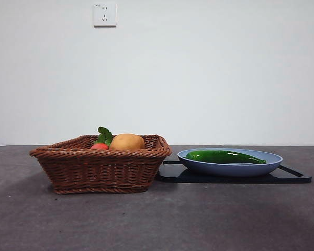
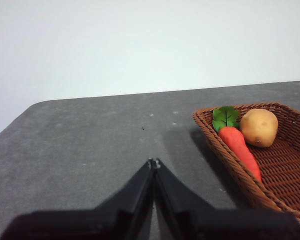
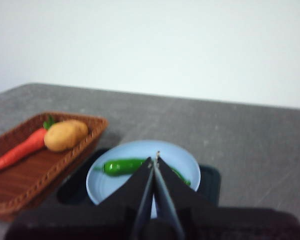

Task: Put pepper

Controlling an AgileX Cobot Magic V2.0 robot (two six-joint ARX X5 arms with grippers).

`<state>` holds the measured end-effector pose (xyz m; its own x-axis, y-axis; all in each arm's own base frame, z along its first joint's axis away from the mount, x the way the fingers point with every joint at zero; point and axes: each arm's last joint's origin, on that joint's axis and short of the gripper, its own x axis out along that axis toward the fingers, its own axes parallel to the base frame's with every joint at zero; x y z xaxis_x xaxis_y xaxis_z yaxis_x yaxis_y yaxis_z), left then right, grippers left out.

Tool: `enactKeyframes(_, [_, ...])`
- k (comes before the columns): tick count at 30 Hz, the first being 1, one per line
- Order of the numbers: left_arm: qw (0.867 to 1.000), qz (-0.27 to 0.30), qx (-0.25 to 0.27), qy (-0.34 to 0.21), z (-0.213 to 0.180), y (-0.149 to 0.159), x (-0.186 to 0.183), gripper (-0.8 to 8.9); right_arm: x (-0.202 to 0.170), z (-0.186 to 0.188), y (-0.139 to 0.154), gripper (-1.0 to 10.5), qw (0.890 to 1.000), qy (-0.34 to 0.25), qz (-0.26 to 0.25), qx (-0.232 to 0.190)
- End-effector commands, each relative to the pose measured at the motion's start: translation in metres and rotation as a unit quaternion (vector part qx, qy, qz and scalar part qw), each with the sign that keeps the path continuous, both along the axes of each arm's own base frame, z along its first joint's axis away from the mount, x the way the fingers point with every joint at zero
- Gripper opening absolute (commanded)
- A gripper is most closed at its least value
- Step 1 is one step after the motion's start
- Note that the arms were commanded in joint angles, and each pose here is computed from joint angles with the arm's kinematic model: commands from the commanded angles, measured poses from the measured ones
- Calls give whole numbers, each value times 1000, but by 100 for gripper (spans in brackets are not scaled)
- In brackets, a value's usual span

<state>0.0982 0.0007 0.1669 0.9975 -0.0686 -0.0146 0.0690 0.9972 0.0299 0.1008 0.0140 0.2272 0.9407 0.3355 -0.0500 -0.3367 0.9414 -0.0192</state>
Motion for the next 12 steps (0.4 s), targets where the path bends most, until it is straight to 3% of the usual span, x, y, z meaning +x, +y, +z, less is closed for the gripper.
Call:
enactKeyframes(1, [1000, 2, -5, -2, -2, 0, 0, 6, -3, -13, 0, 11, 1000, 0, -3, 11])
enactKeyframes(12, [1000, 2, -5, -2, -2, 0, 0, 6, -4, -68, 0, 11, 998, 42, -6, 56])
